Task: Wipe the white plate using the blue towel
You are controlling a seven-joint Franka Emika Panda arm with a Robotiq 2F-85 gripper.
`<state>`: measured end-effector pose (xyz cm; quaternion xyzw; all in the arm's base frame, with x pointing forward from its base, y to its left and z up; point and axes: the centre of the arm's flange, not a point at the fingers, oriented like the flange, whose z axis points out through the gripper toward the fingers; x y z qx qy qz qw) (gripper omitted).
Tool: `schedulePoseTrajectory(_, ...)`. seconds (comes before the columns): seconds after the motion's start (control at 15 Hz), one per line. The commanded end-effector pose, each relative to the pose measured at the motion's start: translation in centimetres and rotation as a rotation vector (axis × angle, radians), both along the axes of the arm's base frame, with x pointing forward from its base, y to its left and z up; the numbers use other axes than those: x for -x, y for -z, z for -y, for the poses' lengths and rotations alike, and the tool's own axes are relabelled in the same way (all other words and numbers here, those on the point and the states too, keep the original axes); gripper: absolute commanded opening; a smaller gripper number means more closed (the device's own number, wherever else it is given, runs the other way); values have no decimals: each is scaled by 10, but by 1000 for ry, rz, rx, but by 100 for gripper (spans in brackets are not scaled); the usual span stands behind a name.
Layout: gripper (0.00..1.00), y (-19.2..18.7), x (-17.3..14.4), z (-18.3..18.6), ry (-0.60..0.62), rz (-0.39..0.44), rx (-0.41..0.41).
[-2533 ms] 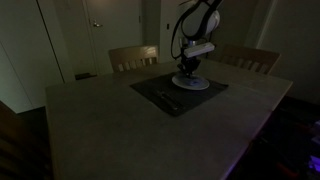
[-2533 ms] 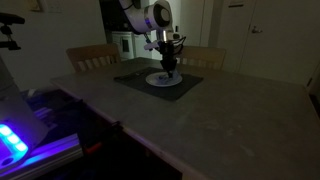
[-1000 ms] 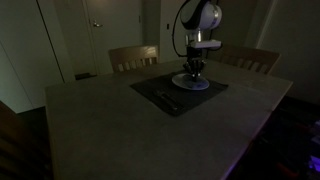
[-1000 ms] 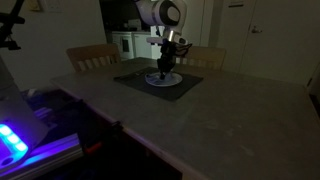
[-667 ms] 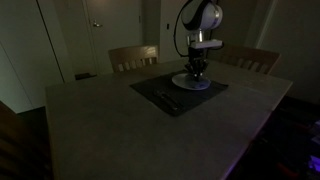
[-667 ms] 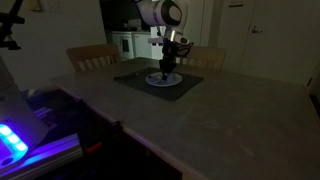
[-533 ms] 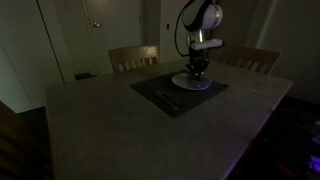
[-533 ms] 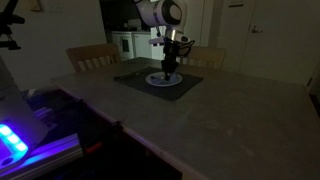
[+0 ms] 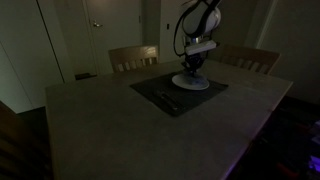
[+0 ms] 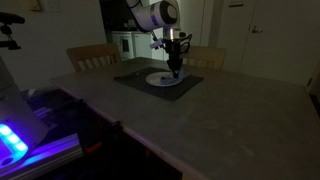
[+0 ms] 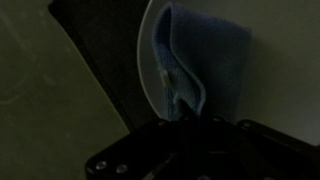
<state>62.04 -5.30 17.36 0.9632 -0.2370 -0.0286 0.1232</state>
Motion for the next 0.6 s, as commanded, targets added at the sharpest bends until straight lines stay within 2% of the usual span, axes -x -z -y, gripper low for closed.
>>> schedulePoseTrajectory(0.0,2,14,1,-7,9,111,-65)
schedulePoseTrajectory(0.4,2,3,-6,-18,-65,205,-310)
schedulePoseTrajectory(0.53,2,-2,-6,-22,-115,196,-400)
